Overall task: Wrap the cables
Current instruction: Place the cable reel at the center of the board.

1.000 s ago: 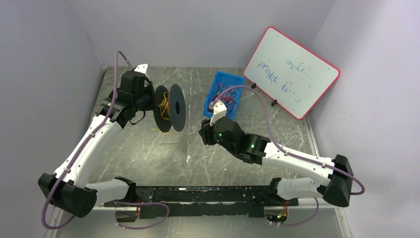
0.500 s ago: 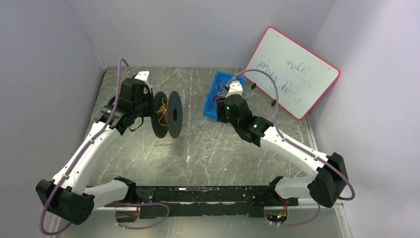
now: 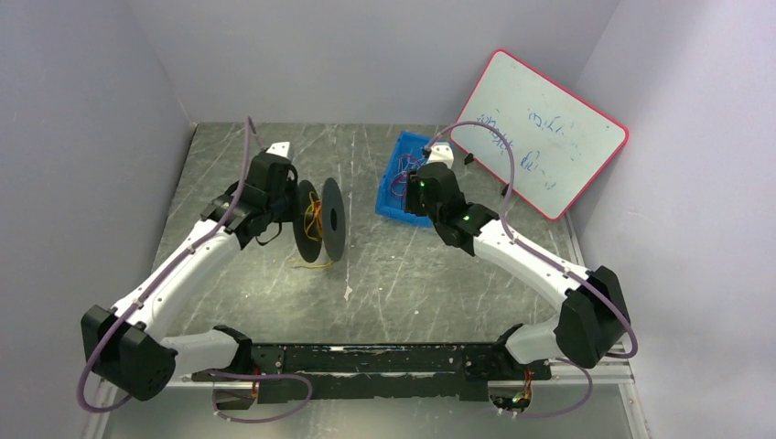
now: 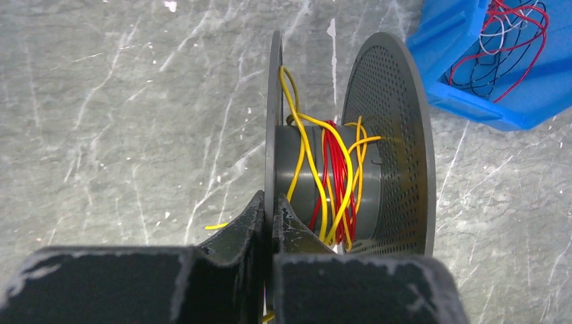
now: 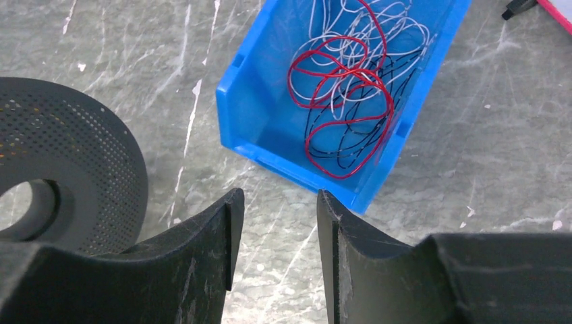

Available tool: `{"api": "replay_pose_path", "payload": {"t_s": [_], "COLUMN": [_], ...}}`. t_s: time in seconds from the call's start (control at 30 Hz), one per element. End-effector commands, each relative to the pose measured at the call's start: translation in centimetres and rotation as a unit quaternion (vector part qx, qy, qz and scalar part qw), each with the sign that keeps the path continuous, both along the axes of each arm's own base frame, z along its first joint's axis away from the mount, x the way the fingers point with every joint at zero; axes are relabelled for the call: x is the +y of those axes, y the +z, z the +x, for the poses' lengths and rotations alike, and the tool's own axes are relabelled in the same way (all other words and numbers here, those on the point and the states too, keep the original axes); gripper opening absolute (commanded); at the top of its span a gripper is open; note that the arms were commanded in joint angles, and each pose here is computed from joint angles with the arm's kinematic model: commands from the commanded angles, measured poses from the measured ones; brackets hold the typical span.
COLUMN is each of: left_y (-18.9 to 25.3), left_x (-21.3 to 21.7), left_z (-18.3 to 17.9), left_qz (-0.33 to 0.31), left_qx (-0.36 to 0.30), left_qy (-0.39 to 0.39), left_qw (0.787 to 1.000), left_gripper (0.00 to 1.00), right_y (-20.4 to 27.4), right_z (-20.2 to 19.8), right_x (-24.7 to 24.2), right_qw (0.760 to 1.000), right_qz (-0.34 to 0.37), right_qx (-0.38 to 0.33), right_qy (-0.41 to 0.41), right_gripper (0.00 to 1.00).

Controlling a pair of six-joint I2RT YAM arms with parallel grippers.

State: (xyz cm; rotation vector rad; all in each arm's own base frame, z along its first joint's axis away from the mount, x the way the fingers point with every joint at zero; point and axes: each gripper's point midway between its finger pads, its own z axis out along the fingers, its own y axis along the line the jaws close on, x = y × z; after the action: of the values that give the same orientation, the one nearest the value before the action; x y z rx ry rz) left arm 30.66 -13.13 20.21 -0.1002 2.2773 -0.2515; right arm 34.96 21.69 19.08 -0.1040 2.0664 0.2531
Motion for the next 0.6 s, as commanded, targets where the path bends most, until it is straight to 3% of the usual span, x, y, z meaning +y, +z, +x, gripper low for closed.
{"api": "replay_pose_path", "payload": {"t_s": [0.0, 0.57], "left_y": [2.0, 1.0], "left_x": [-2.4, -8.2], "left_z": [2.5, 2.9], "left_qz": [-0.030, 0.013], "left_qx": [-0.052, -0.050], "left_qy": [0.003, -0.054], "left_qw": [0.998, 0.997], "left_gripper": [0.07, 0.07], "right_y": [0.4, -1.5], "right_z": [0.4, -0.3], "right_x": [-0.5, -2.5], "right_qw": [1.000, 1.000], "right_qz": [0.019, 0.016], "right_qx": [-0.009, 0.003], "right_qy": [-0.010, -0.018], "right_gripper": [0.47, 0.47]}}
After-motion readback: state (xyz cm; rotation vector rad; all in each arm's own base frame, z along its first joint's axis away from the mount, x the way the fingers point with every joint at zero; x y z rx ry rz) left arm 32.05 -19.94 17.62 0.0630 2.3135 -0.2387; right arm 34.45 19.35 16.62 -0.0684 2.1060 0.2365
